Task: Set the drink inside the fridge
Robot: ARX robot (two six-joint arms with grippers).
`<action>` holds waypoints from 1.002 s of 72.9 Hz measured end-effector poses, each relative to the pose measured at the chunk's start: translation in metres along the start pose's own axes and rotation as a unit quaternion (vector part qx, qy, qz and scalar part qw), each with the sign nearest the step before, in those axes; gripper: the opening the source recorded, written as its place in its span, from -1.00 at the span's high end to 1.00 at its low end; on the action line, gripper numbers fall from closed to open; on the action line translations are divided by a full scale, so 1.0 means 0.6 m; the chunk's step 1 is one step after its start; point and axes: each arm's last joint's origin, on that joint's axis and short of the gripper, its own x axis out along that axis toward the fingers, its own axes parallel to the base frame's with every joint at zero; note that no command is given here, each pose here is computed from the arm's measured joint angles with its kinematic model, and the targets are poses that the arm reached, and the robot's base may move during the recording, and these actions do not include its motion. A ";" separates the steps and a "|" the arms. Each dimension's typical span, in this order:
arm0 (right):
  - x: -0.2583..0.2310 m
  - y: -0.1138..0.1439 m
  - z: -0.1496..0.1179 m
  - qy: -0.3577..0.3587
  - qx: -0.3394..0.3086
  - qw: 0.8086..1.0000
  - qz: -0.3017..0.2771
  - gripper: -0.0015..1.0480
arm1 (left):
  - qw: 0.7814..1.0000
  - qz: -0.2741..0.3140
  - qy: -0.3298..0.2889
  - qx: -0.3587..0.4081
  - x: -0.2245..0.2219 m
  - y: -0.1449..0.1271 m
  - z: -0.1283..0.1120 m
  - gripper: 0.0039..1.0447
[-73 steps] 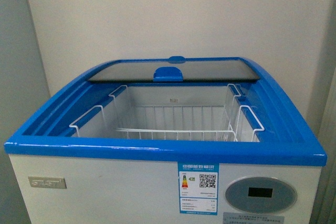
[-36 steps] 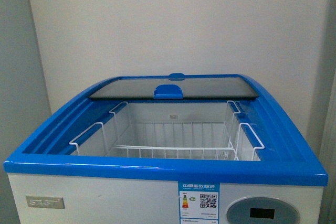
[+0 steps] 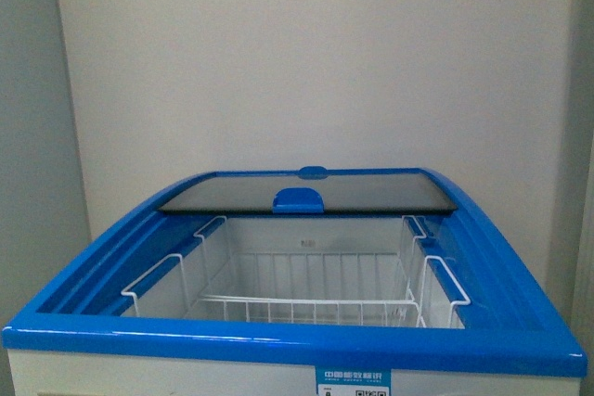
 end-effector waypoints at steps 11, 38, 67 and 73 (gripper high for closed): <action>0.000 0.000 -0.007 -0.002 0.000 1.000 0.000 0.95 | 1.000 0.000 0.000 0.000 0.000 0.000 0.000 0.96; -0.001 0.000 -0.025 -0.007 0.000 1.000 0.000 0.95 | 1.000 0.000 0.000 0.000 0.000 0.000 0.000 0.96; -0.001 0.000 -0.024 -0.008 0.000 1.000 0.000 0.44 | 1.000 0.000 0.000 0.000 0.000 0.000 0.000 0.39; -0.001 0.000 -0.024 -0.008 0.000 1.000 0.000 0.18 | 1.000 0.000 0.000 0.000 0.000 0.000 0.000 0.12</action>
